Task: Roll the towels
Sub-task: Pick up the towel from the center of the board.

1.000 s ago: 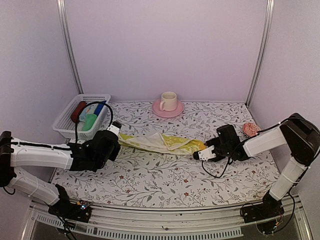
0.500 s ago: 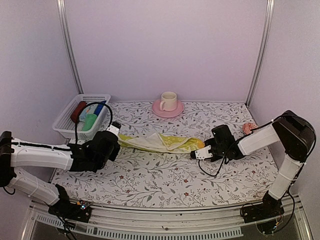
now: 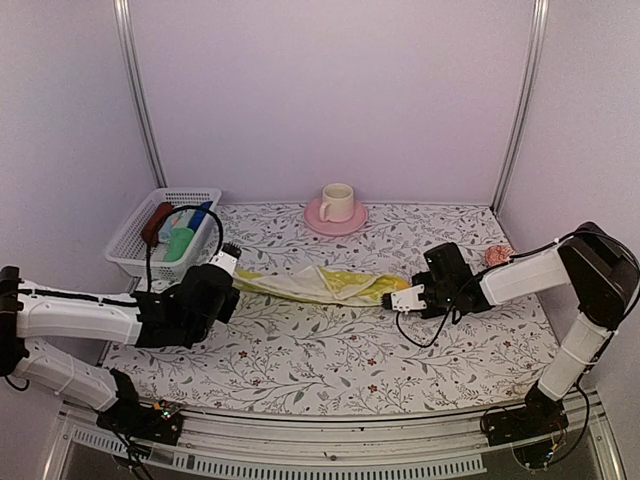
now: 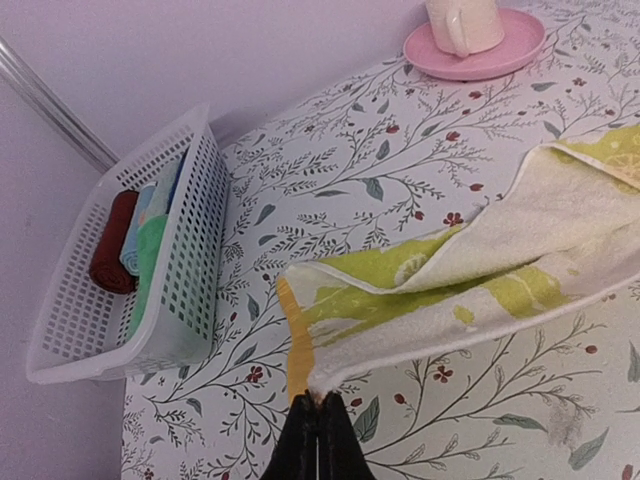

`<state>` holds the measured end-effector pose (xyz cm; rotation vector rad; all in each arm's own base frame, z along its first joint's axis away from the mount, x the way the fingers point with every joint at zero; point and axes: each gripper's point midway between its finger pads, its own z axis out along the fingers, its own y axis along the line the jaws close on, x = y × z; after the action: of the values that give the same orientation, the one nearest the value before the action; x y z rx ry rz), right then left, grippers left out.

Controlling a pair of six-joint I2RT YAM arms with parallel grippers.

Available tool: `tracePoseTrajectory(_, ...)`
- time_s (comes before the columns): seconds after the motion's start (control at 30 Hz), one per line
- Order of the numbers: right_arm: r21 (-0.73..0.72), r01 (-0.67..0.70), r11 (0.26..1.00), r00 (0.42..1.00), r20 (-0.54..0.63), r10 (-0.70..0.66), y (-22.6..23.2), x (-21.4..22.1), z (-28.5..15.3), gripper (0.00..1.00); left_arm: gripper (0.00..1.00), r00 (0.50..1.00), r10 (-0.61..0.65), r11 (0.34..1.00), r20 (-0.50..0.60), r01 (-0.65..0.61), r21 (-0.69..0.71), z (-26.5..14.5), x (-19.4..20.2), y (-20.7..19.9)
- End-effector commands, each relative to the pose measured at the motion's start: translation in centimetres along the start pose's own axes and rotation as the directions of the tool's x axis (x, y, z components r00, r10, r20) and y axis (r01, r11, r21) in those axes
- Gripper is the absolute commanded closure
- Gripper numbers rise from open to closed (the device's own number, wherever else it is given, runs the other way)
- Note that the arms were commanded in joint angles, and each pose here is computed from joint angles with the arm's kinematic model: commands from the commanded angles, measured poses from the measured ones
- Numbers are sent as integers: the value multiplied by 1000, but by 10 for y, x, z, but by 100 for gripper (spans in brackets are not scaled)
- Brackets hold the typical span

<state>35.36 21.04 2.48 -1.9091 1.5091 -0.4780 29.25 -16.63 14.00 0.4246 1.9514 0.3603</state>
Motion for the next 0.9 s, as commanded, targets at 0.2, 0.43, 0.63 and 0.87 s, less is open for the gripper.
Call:
tracePoseTrajectory(0.2, -122, -168, 978, 949, 247, 194, -49, -36, -93, 98, 100, 979, -49, 999, 196, 49, 6, -40, -45, 8)
tracePoseTrajectory(0.43, -414, -139, 900, 931, 256, 262, -30, -50, -139, 98, 100, 962, -69, 998, 263, 70, 7, -55, -51, 15)
tracePoseTrajectory(0.63, -610, -144, 779, 910, 229, 347, -22, -68, -127, 98, 100, 971, -28, 999, 238, 32, -12, -48, -43, 7)
tracePoseTrajectory(0.87, -652, -205, 730, 925, 114, 362, -6, -81, -56, 98, 100, 984, 62, 997, 169, -53, -55, -33, -30, -8)
